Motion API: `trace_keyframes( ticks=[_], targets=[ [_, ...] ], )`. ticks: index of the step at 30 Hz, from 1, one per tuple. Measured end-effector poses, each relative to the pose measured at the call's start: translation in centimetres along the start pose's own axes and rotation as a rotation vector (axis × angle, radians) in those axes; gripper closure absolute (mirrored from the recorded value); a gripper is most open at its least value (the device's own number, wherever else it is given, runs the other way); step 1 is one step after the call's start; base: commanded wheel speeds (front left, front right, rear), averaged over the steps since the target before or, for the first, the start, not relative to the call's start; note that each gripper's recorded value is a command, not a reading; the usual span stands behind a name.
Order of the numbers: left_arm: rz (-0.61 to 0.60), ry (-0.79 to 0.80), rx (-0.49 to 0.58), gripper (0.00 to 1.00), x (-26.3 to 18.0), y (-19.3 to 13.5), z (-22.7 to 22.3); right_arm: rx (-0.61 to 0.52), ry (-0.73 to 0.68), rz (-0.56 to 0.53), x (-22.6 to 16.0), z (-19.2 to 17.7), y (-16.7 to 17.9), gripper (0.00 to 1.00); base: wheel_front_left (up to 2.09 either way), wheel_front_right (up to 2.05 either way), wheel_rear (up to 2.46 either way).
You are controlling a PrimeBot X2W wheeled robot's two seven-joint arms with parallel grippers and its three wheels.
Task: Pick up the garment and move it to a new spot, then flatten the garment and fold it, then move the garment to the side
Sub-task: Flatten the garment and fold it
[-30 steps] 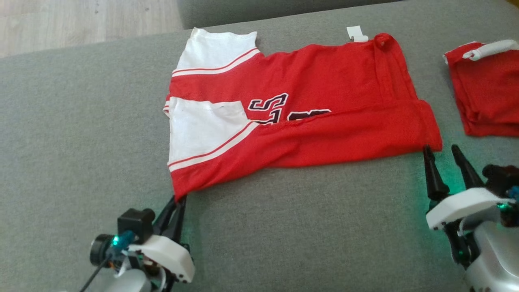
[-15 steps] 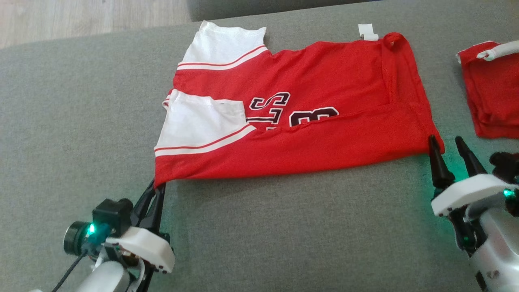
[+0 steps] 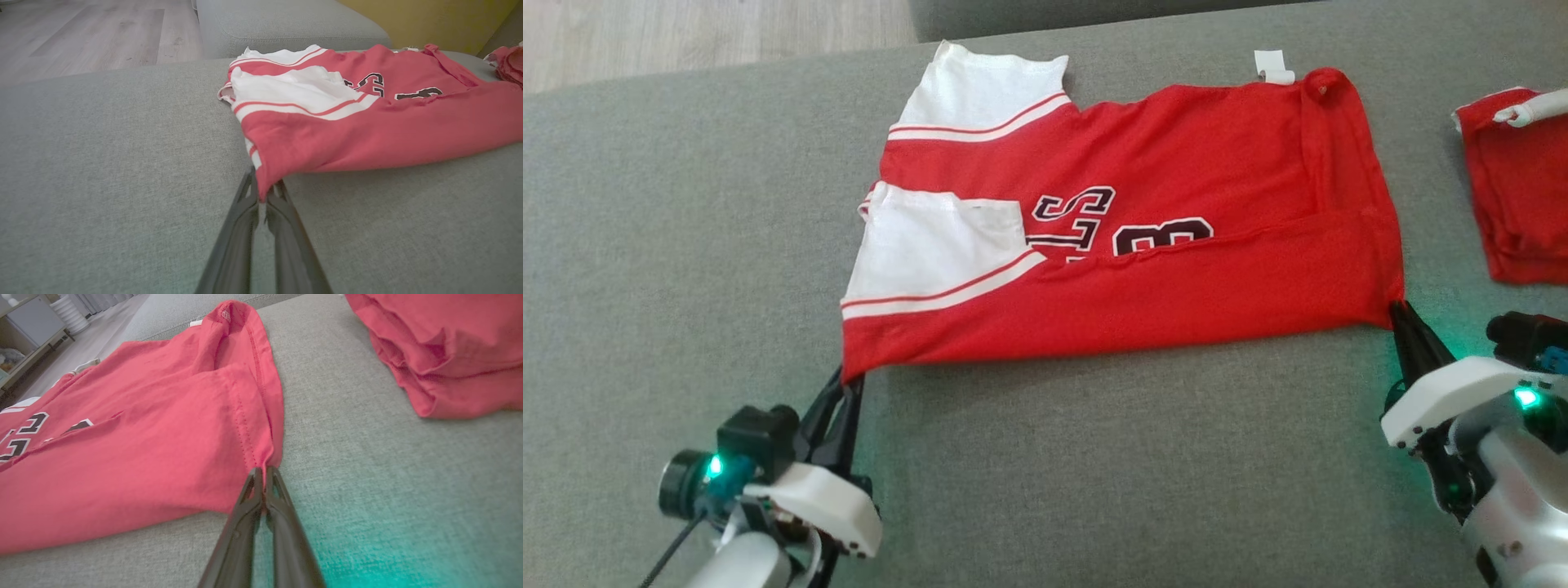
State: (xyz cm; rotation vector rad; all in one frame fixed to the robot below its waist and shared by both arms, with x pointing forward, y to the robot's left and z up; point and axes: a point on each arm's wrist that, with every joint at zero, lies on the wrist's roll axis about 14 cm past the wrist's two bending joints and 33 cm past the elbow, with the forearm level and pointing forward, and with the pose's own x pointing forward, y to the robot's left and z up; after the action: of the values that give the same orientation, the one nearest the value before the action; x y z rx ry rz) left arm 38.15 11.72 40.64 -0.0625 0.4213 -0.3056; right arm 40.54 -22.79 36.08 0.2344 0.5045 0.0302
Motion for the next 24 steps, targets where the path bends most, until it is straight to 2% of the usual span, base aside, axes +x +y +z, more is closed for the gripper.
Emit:
trace_keyframes(
  ticks=[9,15,23,24],
  targets=[
    [-0.039,0.027,-0.027,1.0,-2.7,-1.9,-1.9,-0.091,-0.031,0.021,-0.9,1.4,-0.9,1.0,0.0,0.0,0.0],
    [-0.061,0.044,-0.092,1.0,-5.9,-3.7,-3.5,-0.123,0.021,0.026,-3.7,-0.8,-2.5,1.0,0.0,0.0,0.0],
    [-0.049,0.072,-0.143,1.0,-8.0,-3.8,-4.6,-0.132,0.085,0.025,-6.9,-2.8,-4.4,1.0,0.0,0.0,0.0],
    [-0.052,0.095,-0.157,1.0,-8.2,-4.0,-5.1,-0.135,0.093,0.024,-7.3,-2.9,-4.6,0.71,0.0,0.0,0.0]
  ],
)
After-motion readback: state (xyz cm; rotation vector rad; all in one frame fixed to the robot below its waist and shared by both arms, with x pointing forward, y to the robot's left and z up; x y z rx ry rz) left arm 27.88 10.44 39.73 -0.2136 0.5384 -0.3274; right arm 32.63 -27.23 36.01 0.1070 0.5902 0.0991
